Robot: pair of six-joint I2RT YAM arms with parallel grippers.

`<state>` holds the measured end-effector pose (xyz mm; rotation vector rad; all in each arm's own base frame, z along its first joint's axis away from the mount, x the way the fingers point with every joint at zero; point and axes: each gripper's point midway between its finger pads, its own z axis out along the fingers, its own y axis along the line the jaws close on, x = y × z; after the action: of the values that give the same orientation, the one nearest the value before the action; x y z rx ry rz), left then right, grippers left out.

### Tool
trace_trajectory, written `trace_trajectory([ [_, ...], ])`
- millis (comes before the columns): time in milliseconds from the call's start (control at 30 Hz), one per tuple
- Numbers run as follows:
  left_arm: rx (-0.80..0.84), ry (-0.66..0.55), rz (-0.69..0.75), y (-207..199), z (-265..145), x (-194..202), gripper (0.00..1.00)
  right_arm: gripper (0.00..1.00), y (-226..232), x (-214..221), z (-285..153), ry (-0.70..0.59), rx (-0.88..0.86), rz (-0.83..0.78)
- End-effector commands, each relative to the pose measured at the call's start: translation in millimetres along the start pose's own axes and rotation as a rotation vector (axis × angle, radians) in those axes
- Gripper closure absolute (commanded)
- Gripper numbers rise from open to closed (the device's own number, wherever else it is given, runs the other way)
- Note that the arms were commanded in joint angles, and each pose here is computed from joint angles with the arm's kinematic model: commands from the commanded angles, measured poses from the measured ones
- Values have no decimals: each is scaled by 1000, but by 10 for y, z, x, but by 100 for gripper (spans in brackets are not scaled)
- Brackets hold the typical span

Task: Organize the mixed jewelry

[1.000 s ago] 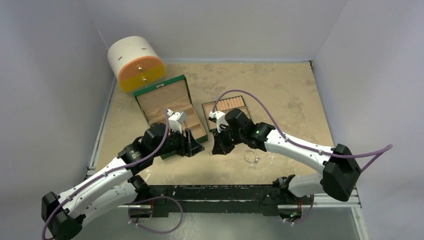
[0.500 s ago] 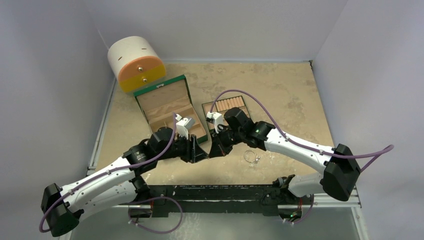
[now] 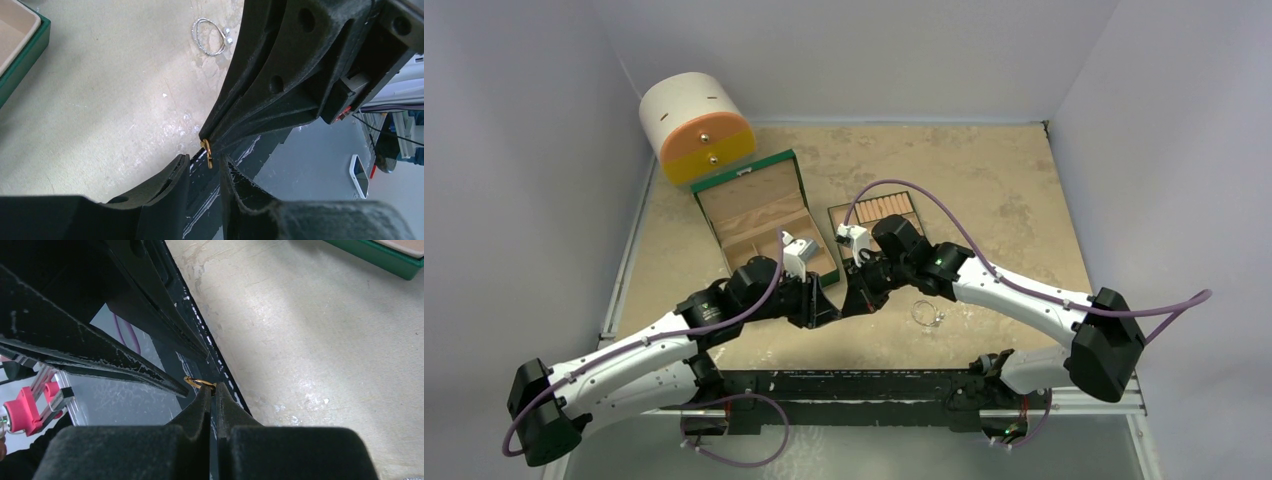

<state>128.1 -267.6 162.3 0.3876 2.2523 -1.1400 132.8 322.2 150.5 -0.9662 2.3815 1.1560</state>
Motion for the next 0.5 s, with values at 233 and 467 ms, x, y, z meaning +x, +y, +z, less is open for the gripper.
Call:
trace_trajectory([
  [233, 29, -28, 23, -103, 24, -91, 99, 100, 186, -146, -66, -41, -56, -31],
  [467, 46, -44, 18, -143, 24, -130, 100, 91, 229, -185, -134, -75, -61, -51],
])
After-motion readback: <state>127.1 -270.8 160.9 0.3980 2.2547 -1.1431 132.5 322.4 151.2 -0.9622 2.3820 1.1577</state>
